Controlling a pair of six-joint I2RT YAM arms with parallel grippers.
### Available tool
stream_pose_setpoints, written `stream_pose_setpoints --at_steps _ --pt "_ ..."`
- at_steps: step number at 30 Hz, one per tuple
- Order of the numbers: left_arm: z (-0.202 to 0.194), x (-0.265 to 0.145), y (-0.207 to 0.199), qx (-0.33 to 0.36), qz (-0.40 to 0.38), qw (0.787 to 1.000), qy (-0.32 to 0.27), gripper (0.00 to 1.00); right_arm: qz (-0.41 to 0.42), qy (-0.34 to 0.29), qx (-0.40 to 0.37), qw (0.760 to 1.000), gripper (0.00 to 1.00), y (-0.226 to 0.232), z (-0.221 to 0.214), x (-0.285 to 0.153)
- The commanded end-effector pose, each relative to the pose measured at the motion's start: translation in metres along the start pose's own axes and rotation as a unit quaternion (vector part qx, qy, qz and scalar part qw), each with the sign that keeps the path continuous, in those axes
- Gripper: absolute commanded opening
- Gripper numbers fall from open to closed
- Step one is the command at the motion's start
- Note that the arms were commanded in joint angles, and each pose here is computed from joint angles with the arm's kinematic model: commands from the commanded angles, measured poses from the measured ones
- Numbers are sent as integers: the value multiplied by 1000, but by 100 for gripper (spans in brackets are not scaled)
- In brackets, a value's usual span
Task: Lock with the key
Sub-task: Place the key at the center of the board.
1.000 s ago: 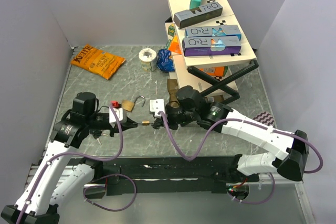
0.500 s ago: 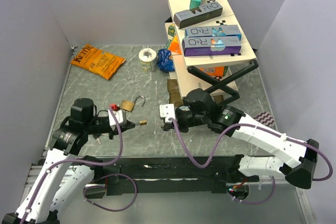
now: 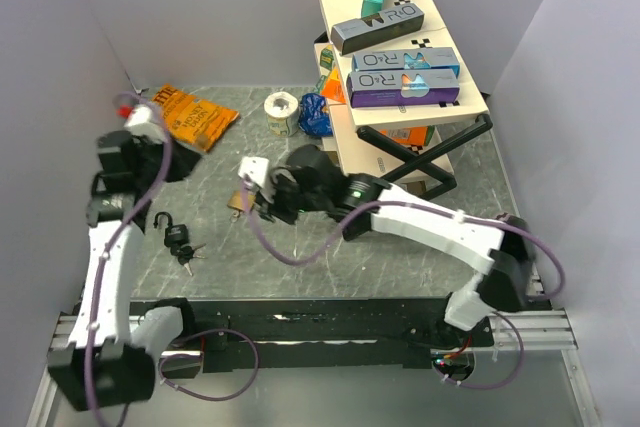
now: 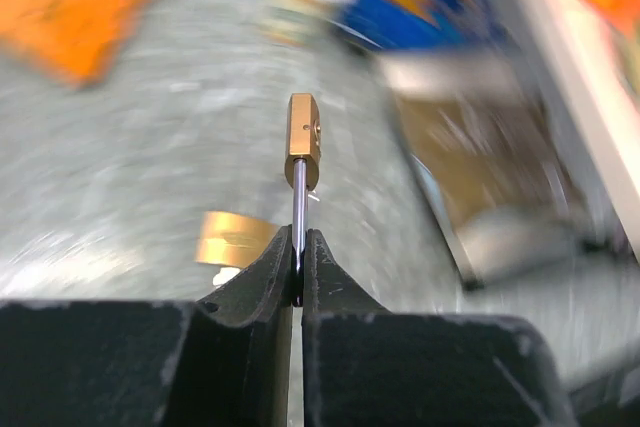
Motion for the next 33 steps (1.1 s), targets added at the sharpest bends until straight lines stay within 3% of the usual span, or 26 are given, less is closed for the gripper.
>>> stream_pose_setpoints --at_steps 1,3,7,12,24,33 --pt "34 -7 41 -139 55 988 -44 1 -122 16 50 991 0 -46 11 50" --pt "37 -9 54 -150 69 985 -51 1 -159 16 59 985 0 -61 19 62" --pt "43 -13 60 -156 76 982 -71 1 -249 58 78 964 0 -95 -2 95" --pt "38 -17 61 -156 84 981 -77 1 -343 61 68 935 0 -130 -17 111" --pt "31 -22 64 -154 95 980 -76 1 -372 93 91 919 0 -194 -77 139" --pt "28 -21 65 -154 96 981 -71 1 -362 106 96 921 0 -204 -108 160"
Point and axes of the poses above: each gripper's point midway between its finger pads, its own x axis out along the fingers, its own y axis along the line the jaws close on, z = x × y, the point moved 3 cm from there along -x, back along the fingers, and after that the axes turned 3 degrees about -x, right-handed, at the moved point
